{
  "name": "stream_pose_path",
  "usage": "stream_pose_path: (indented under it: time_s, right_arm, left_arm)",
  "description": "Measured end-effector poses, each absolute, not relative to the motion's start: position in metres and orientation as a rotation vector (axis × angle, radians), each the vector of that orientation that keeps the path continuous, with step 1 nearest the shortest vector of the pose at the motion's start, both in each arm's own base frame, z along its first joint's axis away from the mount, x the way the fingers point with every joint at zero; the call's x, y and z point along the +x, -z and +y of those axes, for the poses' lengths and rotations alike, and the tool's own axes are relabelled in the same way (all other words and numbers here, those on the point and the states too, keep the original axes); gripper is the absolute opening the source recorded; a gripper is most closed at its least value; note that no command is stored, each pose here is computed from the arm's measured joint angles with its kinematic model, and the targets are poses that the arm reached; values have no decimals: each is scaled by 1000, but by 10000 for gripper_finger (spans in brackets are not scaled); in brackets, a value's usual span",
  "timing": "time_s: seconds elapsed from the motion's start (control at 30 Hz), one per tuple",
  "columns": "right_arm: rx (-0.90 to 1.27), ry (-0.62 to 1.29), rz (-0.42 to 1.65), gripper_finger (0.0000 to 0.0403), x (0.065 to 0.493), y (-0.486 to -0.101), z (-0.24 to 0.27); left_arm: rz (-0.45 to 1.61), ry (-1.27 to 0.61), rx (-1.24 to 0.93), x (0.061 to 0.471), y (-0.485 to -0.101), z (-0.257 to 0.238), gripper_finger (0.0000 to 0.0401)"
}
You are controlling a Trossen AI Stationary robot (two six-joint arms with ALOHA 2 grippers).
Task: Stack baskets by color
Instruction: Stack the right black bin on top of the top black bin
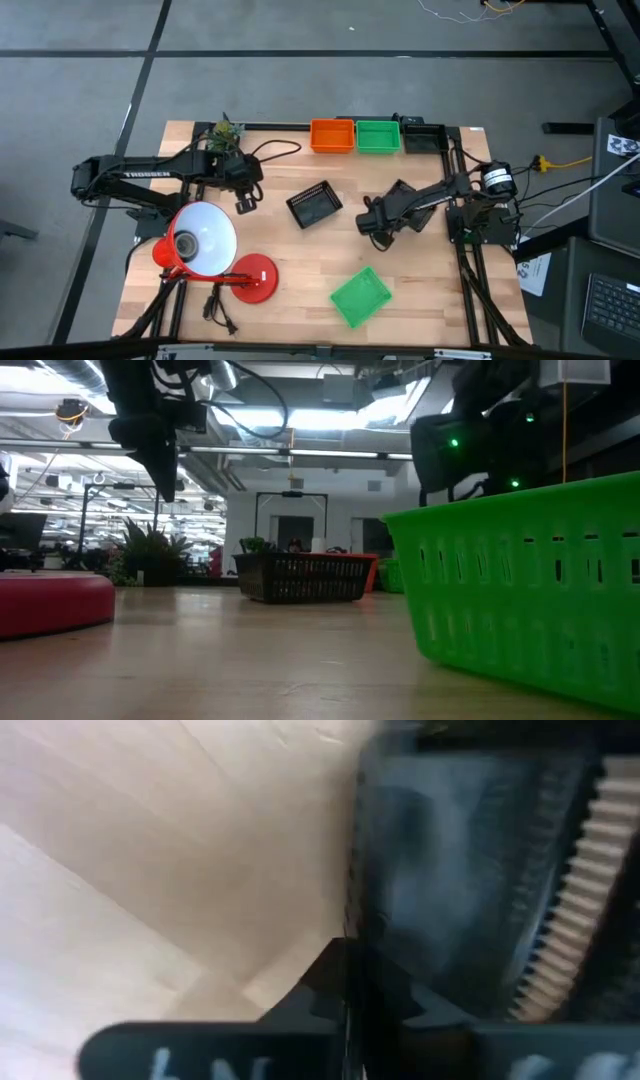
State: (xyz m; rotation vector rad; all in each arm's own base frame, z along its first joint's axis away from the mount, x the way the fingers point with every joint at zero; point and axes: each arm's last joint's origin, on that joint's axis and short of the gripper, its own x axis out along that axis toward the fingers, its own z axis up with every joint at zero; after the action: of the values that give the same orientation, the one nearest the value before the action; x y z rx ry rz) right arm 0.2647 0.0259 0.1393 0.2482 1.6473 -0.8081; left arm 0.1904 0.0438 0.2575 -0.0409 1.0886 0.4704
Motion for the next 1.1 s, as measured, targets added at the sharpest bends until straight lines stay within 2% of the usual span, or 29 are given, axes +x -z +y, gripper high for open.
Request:
stream_pose_path:
  time_s: [0.17, 0.4, 0.53, 0.67, 0.77, 0.9, 1.1]
  right_arm:
    - [56, 840, 1720, 3, 257, -150, 22]
    - [-327, 936, 1742, 2, 241, -202, -7]
    - [-281, 914, 1769, 1, 224, -221, -44]
    - [-211, 884, 1739, 1, 208, -235, -81]
    - [-274, 774, 1738, 1, 204, -241, -104]
    - [-381, 620, 1775, 0, 203, -238, -128]
    - [-259, 572, 1891, 0, 193, -221, -158]
  left_arm:
    - [1063, -472, -43, 193, -259, 44, 17]
    - [1055, -468, -37, 193, -259, 44, 8]
    - [1048, -447, -2, 194, -260, 44, 3]
    - [936, -450, -14, 187, -274, 43, 1]
    - [879, -450, -18, 184, -281, 42, 3]
    - [839, -455, -28, 180, -286, 42, 5]
    - [837, -466, -53, 183, -284, 42, 2]
